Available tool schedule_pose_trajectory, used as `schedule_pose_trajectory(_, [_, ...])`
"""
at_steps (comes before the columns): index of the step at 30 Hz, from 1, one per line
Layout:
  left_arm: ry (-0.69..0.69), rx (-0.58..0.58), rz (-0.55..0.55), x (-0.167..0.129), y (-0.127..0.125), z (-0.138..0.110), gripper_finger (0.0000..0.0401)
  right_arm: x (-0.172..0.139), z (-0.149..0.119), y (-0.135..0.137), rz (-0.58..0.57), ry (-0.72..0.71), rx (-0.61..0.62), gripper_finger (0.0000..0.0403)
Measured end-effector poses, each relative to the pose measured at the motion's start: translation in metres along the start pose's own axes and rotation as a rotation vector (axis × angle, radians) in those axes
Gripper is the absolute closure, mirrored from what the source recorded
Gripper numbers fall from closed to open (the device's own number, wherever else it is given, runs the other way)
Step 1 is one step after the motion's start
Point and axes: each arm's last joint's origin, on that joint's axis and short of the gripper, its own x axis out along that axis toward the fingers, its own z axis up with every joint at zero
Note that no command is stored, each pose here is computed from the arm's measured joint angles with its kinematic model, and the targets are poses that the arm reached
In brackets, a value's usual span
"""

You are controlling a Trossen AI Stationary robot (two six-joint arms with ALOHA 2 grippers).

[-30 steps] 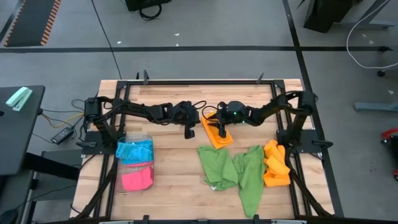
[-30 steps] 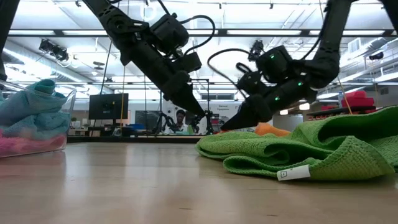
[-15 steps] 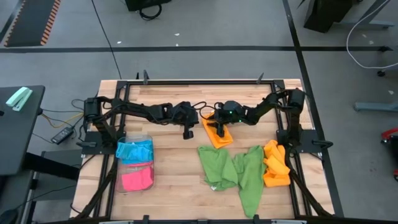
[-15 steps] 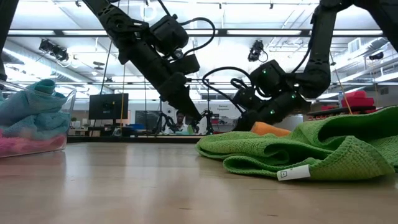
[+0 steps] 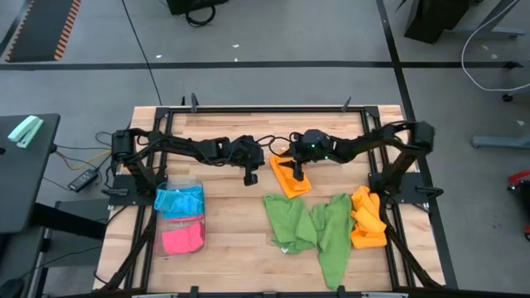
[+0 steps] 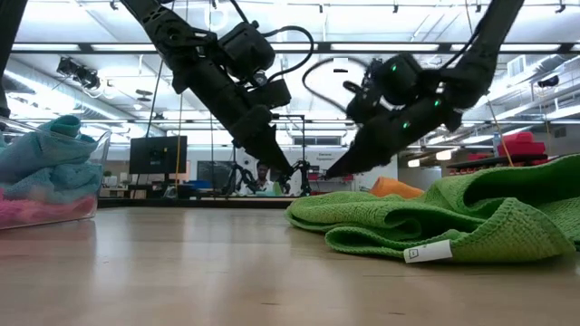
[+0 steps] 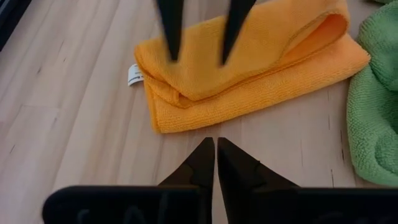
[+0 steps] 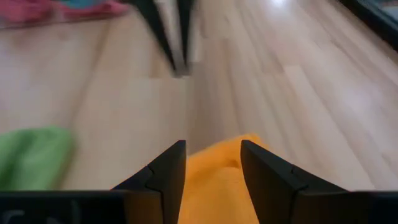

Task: Fold microfiber towels
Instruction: Fold the left yellow microfiber cloth

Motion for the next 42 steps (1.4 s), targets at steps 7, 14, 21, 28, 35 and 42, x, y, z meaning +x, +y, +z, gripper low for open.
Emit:
schedule_pose_trajectory(7, [0.004,0.000,-0.001,0.000,0.000,0.000,0.0381,-0.010,-0.007,0.030,0.129,-0.022,-0.019,0.0241])
schedule_pose_trajectory(14, [0.004,-0.006,-0.001,0.000,0.000,0.000,0.0377,-0.006,-0.027,0.047,0.180,-0.042,-0.011,0.0241])
schedule_pose_trajectory(21, [0.004,-0.019,-0.001,0.000,0.000,0.000,0.0370,0.011,-0.052,0.050,0.193,0.025,0.012,0.0241])
schedule_pose_trajectory(28, [0.004,-0.018,-0.001,0.000,0.000,0.000,0.0379,0.024,-0.061,0.051,0.201,0.022,0.030,0.0241])
schedule_pose_trajectory(35, [0.006,-0.018,-0.001,0.000,0.000,-0.001,0.0373,0.012,-0.042,0.050,0.183,-0.023,0.038,0.0241])
schedule_pose_trajectory(42, [0.006,-0.010,-0.001,0.000,0.000,-0.001,0.0368,-0.016,-0.009,0.056,0.198,-0.087,-0.003,0.0241])
